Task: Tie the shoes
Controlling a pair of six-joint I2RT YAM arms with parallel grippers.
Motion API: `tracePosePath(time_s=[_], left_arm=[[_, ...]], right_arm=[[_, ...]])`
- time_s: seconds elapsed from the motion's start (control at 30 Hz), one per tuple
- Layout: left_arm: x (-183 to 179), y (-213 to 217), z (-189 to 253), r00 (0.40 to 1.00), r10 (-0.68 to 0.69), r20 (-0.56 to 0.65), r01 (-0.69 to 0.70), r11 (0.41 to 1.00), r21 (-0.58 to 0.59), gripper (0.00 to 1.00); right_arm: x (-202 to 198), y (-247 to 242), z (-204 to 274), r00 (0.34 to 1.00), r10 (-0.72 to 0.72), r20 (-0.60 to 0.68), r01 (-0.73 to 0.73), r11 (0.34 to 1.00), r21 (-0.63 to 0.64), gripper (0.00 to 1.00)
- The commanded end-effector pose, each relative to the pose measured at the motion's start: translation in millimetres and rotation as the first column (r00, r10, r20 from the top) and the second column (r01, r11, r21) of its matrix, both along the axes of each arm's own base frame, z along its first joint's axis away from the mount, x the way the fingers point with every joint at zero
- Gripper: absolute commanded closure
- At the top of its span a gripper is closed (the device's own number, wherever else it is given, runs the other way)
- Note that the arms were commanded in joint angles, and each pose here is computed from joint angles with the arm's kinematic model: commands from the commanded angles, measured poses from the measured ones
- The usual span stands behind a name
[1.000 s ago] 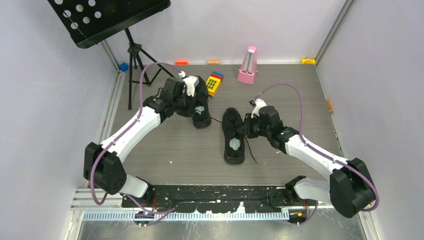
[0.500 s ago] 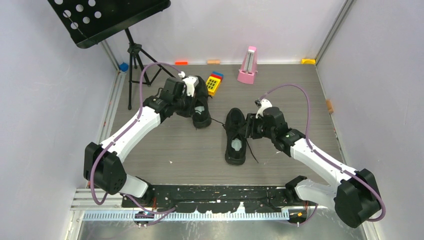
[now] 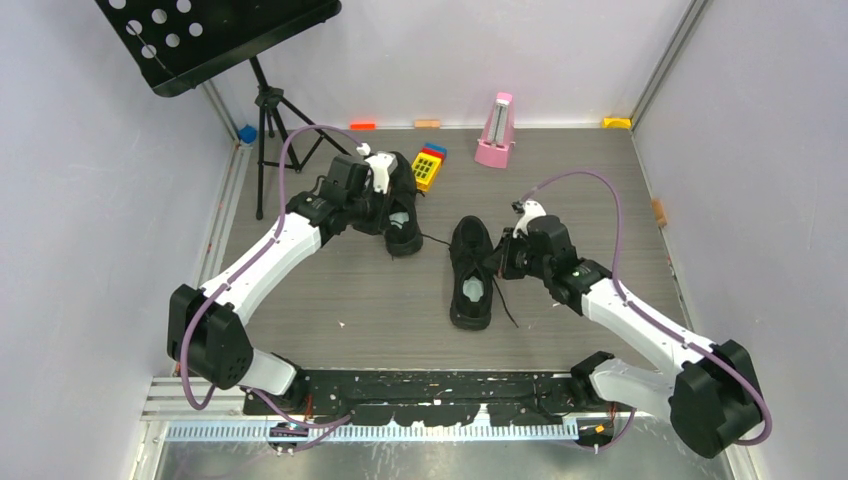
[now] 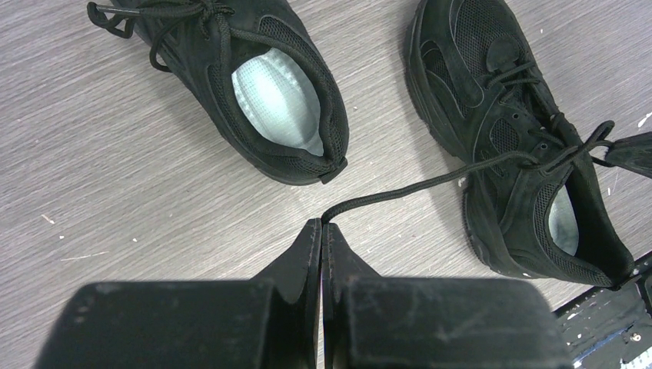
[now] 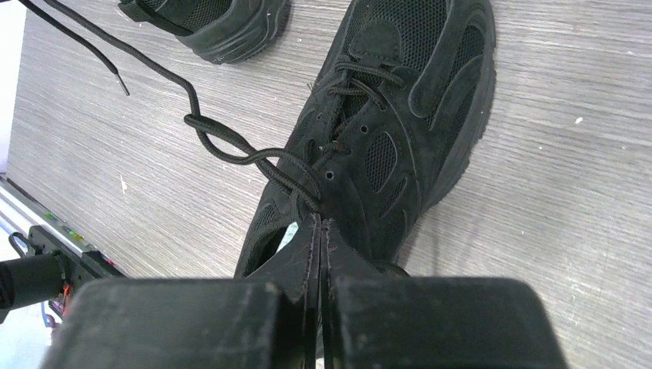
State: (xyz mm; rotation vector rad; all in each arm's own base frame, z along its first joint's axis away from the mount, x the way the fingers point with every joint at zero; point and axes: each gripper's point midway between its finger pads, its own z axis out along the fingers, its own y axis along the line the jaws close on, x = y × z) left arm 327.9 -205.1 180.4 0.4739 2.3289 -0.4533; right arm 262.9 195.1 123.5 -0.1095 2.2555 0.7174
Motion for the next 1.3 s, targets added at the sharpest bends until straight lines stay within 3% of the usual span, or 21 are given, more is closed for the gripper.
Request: tracePosePath(time_s=[0.0, 0.17, 0.37, 0.53, 0.73, 0.9, 1.0, 1.1, 1.27], left_arm=[[-0.8, 1.4, 13.3, 0.999, 0.022, 0.023, -0.022, 1.000, -0.021, 1.00], [-8.1, 12.3, -4.1, 0.998, 0.062, -0.003, -0.062, 0.998, 0.011, 1.00], [-28.9, 21.9, -13.0, 0.997, 0.075, -0.012, -0.075, 0.997, -0.002, 1.00], [-41.3, 47.8, -33.5, 0.990, 0.141, -0.011, -0.141, 0.989, 0.047, 1.00], [-55.5, 76.0, -77.8, 0.940, 0.307, -0.147, -0.318, 0.947, -0.056, 1.00], [-54.4, 114.8, -100.8, 0.853, 0.480, -0.205, -0.507, 0.856, -0.103, 1.00], [-52.1, 107.0, -92.6, 0.887, 0.420, -0.192, -0.447, 0.885, -0.131, 1.00], [-52.8, 87.1, -80.1, 0.930, 0.325, -0.172, -0.351, 0.924, -0.150, 0.99], [-64.7, 46.5, -49.9, 0.986, 0.158, 0.054, -0.156, 0.987, -0.041, 0.63]], right_arm=[[1.0, -10.8, 15.4, 0.997, -0.063, 0.033, 0.063, 0.998, 0.008, 0.99], [4.1, -45.8, 12.0, 0.974, -0.224, 0.018, 0.224, 0.970, -0.091, 1.00], [-0.1, -119.0, 10.1, 0.844, -0.535, -0.037, 0.515, 0.828, -0.222, 1.00], [-7.6, -137.4, 3.3, 0.775, -0.627, -0.073, 0.602, 0.769, -0.213, 1.00], [-23.4, -152.2, -19.2, 0.687, -0.715, -0.128, 0.664, 0.690, -0.287, 1.00], [-28.8, -145.0, -31.6, 0.698, -0.696, -0.169, 0.646, 0.714, -0.271, 1.00], [-25.3, -138.7, -26.5, 0.736, -0.657, -0.163, 0.613, 0.749, -0.251, 1.00], [-19.9, -120.6, -16.9, 0.812, -0.557, -0.176, 0.521, 0.827, -0.213, 1.00], [-14.4, -103.8, -1.6, 0.878, -0.445, -0.174, 0.416, 0.891, -0.182, 0.95]])
